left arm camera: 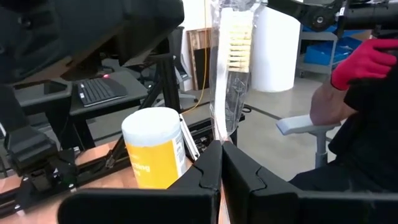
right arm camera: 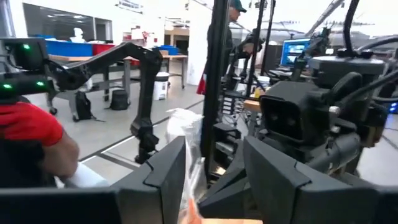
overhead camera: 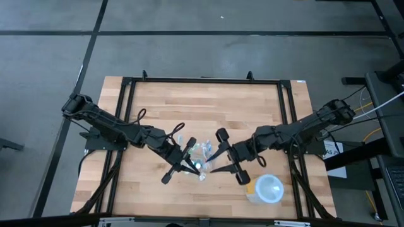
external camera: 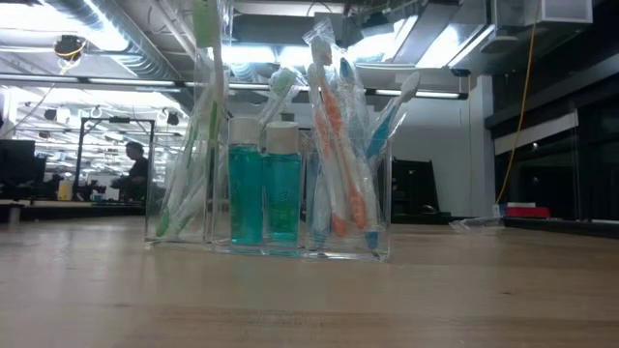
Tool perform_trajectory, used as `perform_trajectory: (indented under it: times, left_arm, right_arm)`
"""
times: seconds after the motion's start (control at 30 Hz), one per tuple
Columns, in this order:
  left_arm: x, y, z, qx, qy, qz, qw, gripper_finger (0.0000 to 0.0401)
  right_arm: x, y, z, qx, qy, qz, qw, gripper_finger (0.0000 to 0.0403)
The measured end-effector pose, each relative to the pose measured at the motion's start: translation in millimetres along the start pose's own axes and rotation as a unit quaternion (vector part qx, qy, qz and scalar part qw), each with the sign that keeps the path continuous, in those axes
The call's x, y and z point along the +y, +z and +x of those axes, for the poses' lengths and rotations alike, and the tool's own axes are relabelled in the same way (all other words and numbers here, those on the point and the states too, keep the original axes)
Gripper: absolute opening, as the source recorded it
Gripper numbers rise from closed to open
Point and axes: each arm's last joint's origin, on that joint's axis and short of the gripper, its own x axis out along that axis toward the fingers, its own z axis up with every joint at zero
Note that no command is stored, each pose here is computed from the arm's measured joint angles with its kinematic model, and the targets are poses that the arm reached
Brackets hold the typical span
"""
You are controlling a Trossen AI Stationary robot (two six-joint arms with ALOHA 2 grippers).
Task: Pick & Place toothbrushing station
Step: Put the orange toothbrush into the transparent organizer
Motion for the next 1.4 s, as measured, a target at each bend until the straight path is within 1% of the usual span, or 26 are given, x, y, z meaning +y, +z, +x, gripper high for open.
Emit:
perform_trajectory:
  times: [0.47,0.67,0.77,0.87,1.0,1.13,1.3,1.4]
  left_arm:
    - [0.5,0.0,-0.1,0.0,0.001,0.003,1.0,0.0001]
    - [1.8,-0.2,-0.3,0.0,0.003,0.003,1.0,0.0001]
    - [2.1,-0.3,-0.4,0.001,0.004,0.003,1.0,0.0001]
    - [2.0,-0.5,-0.4,0.002,0.003,0.003,1.0,0.0001]
    - [1.9,-0.9,-0.3,0.004,0.003,0.002,1.0,0.0001]
    - [2.0,-1.0,-0.4,0.005,0.003,0.002,1.0,0.0001]
    - [1.9,-2.5,-0.4,0.012,0.003,-0.002,1.0,0.0001]
    - [2.6,-3.8,-0.5,0.02,0.015,0.0,1.0,0.0001]
  right_arm:
    - [-7.0,0.7,-0.6,-0.008,0.017,0.017,1.0,0.0162]
    - [-15.0,-9.6,6.5,0.002,0.019,0.032,0.999,0.0162]
    - [-17.6,-4.8,9.7,-0.008,0.027,0.03,0.999,0.0162]
    - [-17.9,-1.3,14.3,-0.012,0.047,0.029,0.998,0.0162]
    - [-18.5,0.7,21.0,0.007,0.054,0.033,0.998,0.0162]
    - [-18.8,-4.9,27.9,0.029,0.055,0.046,0.997,0.0162]
    - [-15.7,-2.9,28.5,0.028,0.063,0.046,0.997,0.0162]
    - [-11.5,-2.5,28.7,0.028,0.074,0.047,0.996,0.0162]
